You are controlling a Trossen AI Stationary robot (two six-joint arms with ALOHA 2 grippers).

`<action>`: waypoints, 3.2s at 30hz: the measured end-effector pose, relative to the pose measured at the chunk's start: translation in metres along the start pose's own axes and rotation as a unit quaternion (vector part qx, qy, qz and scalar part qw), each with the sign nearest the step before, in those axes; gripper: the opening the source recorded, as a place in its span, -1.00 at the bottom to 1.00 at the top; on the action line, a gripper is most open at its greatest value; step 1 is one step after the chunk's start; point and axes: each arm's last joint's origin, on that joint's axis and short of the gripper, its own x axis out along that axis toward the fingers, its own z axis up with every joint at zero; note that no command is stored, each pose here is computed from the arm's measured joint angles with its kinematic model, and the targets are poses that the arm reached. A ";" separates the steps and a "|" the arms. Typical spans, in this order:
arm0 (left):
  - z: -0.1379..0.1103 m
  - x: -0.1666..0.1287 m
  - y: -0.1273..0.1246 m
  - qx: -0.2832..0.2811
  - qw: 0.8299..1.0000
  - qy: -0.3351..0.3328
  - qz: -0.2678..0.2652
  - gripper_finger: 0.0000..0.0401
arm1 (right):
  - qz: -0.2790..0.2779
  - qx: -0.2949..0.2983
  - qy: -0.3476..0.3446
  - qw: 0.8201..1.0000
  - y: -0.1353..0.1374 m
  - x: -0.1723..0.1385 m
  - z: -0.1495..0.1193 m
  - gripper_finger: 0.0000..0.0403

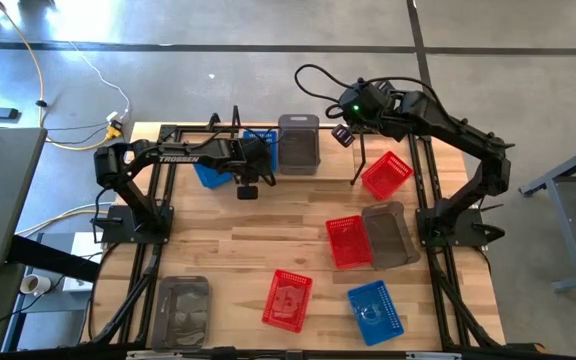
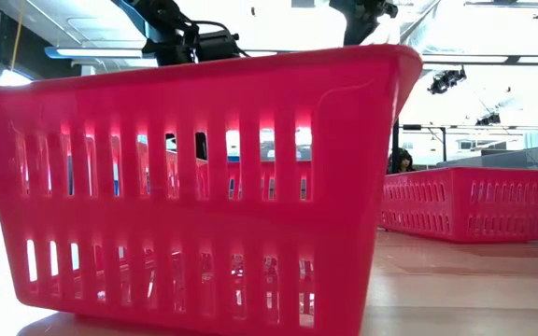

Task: Stack baskets on shelf by color
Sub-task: Put the middle left blue bin on the shelf

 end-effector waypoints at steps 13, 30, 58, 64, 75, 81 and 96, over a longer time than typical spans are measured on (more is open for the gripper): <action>0.004 -0.010 -0.004 -0.024 0.999 0.006 -0.042 -0.46 | 0.027 0.004 0.002 1.000 0.002 0.000 0.000 -0.67; 0.016 -0.023 0.009 -0.019 1.000 -0.006 0.018 -0.46 | 0.064 0.022 0.011 0.998 0.004 0.000 -0.001 -0.67; 0.013 -0.058 -0.004 -0.056 0.995 -0.055 -0.065 -0.46 | 0.167 0.022 0.057 0.984 0.037 -0.022 -0.014 -0.67; 0.019 -0.062 -0.018 -0.011 0.993 -0.075 -0.090 -0.46 | 0.179 0.023 0.057 0.982 0.047 -0.030 -0.017 -0.67; 0.029 -0.038 -0.025 0.000 0.996 -0.054 -0.072 -0.46 | 0.175 0.015 0.051 0.983 0.052 -0.035 -0.018 -0.67; 0.030 -0.025 -0.024 -0.002 0.998 -0.034 -0.054 -0.46 | 0.173 0.011 0.056 0.983 0.052 -0.035 -0.019 -0.67; 0.029 -0.014 -0.008 -0.034 0.999 -0.031 -0.029 -0.46 | 0.166 0.003 0.062 0.984 0.051 -0.035 -0.021 -0.67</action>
